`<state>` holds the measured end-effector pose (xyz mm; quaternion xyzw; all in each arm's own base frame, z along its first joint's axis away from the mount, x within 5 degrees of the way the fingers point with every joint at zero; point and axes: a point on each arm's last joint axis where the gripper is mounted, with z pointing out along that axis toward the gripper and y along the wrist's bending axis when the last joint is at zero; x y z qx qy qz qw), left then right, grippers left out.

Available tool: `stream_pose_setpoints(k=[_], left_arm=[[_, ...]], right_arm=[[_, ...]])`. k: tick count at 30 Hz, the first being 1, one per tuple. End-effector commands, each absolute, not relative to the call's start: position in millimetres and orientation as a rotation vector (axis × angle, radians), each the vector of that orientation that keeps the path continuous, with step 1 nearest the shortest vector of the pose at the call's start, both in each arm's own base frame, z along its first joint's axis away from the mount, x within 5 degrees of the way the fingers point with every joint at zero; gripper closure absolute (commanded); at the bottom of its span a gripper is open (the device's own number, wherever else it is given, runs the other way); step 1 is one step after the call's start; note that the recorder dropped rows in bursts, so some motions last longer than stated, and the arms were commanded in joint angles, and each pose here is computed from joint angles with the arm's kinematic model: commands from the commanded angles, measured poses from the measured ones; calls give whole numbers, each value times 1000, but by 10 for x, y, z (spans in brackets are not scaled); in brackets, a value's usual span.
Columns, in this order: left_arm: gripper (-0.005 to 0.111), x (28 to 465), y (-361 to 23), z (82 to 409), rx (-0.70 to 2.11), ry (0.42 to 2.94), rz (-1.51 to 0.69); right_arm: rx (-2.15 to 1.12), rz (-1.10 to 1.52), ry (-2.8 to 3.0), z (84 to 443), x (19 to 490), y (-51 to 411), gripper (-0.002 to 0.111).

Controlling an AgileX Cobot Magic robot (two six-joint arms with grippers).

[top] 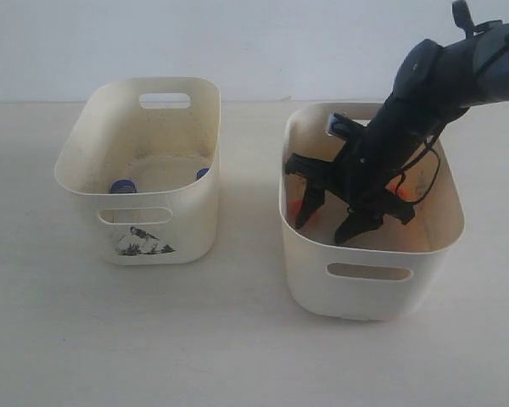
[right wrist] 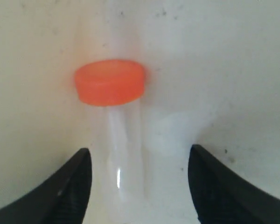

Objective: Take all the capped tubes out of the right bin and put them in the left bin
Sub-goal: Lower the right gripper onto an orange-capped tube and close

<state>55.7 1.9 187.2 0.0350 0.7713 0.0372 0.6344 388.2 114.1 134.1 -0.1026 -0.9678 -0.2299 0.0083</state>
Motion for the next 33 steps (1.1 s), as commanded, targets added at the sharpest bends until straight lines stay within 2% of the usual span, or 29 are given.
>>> stream_pose_setpoints(k=[1,11,16,24,26,30,33], left_arm=[[102,556,16,1893,62,1749,66],[102,556,16,1893,62,1749,66],[102,556,16,1893,62,1749,66],[102,556,16,1893,62,1749,66],[102,556,16,1893,62,1749,66],[102,556,16,1893,62,1749,66],[102,556,16,1893,62,1749,66]], right_arm=[[-298,-784,-3004,1359,3877,1179,50],[-251,-757,-3065,1348,3888,1263,50],[-203,-735,-3071,1241,3860,1420,50],[-217,-606,-3048,1050,3835,1400,51],[-226,-588,-3043,1025,3832,1393,55],[-223,-562,-3015,931,3815,1387,75],[-219,-547,-3008,895,3810,1381,86]])
